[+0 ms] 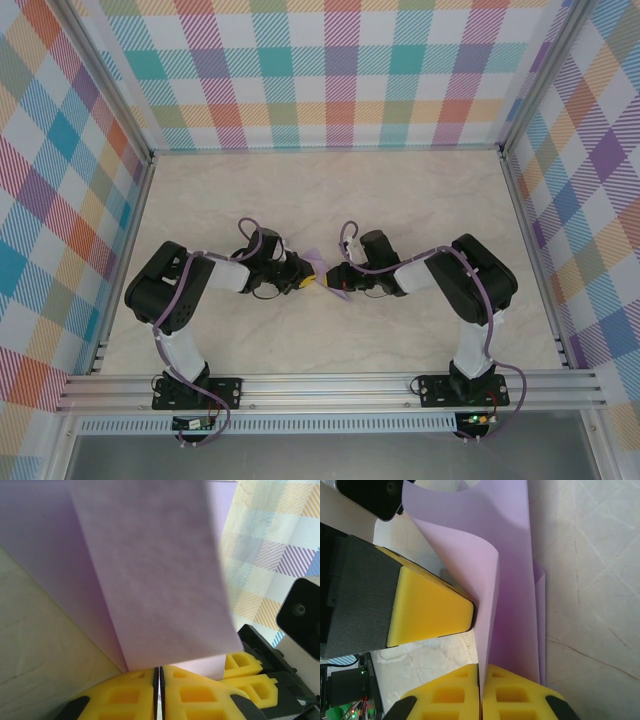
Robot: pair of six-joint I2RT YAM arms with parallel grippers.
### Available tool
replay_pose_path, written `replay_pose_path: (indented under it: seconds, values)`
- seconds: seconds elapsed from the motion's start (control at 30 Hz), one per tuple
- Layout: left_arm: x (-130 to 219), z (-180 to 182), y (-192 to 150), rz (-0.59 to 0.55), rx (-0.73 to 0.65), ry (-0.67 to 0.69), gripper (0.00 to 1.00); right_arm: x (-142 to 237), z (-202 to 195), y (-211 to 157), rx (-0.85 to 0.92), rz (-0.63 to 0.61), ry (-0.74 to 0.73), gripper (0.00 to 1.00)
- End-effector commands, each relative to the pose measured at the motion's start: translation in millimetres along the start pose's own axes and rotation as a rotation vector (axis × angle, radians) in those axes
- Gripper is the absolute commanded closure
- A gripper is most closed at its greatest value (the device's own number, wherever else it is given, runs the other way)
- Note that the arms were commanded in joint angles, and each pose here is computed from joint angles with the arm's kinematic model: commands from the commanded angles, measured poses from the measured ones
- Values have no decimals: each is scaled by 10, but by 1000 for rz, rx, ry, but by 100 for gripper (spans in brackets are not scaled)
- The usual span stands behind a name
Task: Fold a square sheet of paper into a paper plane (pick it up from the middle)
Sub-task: Fold the wing for the fifth time at the center of the table.
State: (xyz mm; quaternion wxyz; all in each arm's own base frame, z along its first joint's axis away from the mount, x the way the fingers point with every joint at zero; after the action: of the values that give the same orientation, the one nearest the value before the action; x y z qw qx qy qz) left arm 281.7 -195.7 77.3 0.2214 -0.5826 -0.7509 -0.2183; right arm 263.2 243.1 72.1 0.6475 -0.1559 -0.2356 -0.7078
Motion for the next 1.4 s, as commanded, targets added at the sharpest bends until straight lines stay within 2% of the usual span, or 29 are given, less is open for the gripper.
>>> replay_pose_path:
  seconds: [0.0, 0.37, 0.77, 0.93, 1.1, 1.37]
  values:
    - [-85, 103, -26, 16, 13, 69, 89, 12, -9, 9, -14, 20, -24, 91]
    - [-86, 137, -16, 26, 54, 137, 91, 27, 29, 13, -25, 45, -42, 86]
    - [-126, 204, -39, 56, 78, 179, 92, 195, 180, -25, -1, 92, -106, 73]
    - [-130, 210, -40, 58, 80, 182, 92, 179, 102, -74, -6, 127, -136, 75]
    - [-129, 202, -37, 60, 78, 182, 92, 155, 41, -78, -23, 128, -151, 82]
    - [-122, 122, 8, 54, 55, 161, 92, 116, -93, -119, -57, 151, -177, 87]
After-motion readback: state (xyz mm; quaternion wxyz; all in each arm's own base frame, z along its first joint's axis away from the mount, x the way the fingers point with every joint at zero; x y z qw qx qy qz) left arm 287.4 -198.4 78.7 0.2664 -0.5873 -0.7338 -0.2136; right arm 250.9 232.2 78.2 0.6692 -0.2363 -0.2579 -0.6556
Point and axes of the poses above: each hand's point on the last joint's axis, 136 mm out from that joint toward the fingers, its own x axis back along the fingers, its own z axis along the line the jaws close on, y = z × x, the point moved 9 cm from there along x, back along the fingers, and after that the axes turned 12 degrees about -x, right-handed, at the moved point
